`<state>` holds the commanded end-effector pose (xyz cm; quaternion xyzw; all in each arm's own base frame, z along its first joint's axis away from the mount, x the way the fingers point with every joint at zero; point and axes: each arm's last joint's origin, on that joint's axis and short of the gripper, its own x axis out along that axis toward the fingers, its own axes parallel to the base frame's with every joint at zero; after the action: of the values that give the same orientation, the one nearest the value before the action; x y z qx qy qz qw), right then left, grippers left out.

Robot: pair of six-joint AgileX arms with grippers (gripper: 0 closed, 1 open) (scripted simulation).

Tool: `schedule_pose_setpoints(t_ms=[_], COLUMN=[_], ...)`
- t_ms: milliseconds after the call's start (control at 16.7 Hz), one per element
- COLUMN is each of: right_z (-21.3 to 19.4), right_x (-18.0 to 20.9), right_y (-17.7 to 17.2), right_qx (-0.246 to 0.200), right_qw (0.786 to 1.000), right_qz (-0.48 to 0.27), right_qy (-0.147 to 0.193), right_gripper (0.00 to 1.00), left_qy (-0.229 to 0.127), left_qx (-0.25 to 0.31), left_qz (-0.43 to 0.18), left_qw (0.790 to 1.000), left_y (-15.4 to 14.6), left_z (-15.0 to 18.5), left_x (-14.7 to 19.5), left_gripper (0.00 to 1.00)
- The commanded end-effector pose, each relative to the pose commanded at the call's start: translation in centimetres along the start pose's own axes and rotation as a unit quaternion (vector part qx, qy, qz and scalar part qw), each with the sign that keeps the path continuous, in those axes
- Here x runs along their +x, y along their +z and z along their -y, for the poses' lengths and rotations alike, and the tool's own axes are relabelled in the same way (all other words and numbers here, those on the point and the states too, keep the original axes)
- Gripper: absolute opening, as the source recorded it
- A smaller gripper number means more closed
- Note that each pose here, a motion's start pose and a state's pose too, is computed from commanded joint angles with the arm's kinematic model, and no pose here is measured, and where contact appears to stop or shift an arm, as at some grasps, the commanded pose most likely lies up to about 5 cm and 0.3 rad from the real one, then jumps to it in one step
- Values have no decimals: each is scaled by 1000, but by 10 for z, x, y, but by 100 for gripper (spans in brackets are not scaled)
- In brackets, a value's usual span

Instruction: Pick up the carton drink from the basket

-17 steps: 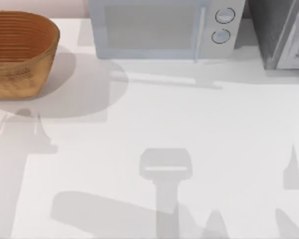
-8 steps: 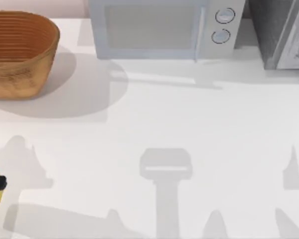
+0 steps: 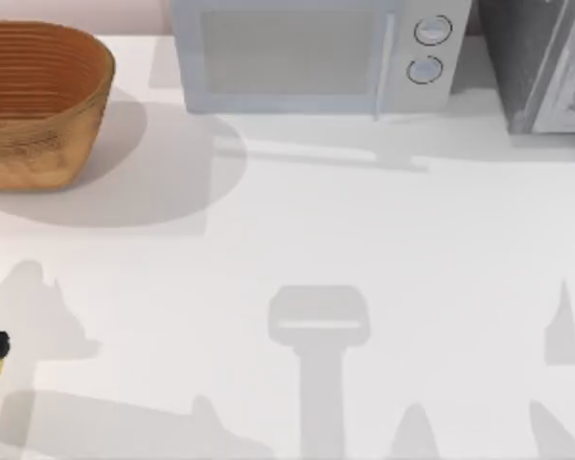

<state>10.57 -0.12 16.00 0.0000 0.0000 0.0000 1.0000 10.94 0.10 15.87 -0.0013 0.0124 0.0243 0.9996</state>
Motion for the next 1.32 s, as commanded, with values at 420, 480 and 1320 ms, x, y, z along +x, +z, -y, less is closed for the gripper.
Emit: schedule_pose_setpoints(t_ms=[420, 480, 1320], right_z=[0, 0, 0], right_x=[0, 0, 0], right_y=[0, 0, 0], right_qx=[0, 0, 0], right_qw=[1000, 1000, 1000], right_qz=[0, 0, 0], right_qy=[0, 0, 0], right_gripper=[100, 100, 100], left_qy=[128, 149, 280], left_qx=[-1, -1, 0], left_qz=[10, 12, 16], left_qw=[992, 989, 960], left_y=[17, 19, 27], left_z=[-10, -11, -22], left_x=[18, 21, 46], left_gripper=[0, 0, 0])
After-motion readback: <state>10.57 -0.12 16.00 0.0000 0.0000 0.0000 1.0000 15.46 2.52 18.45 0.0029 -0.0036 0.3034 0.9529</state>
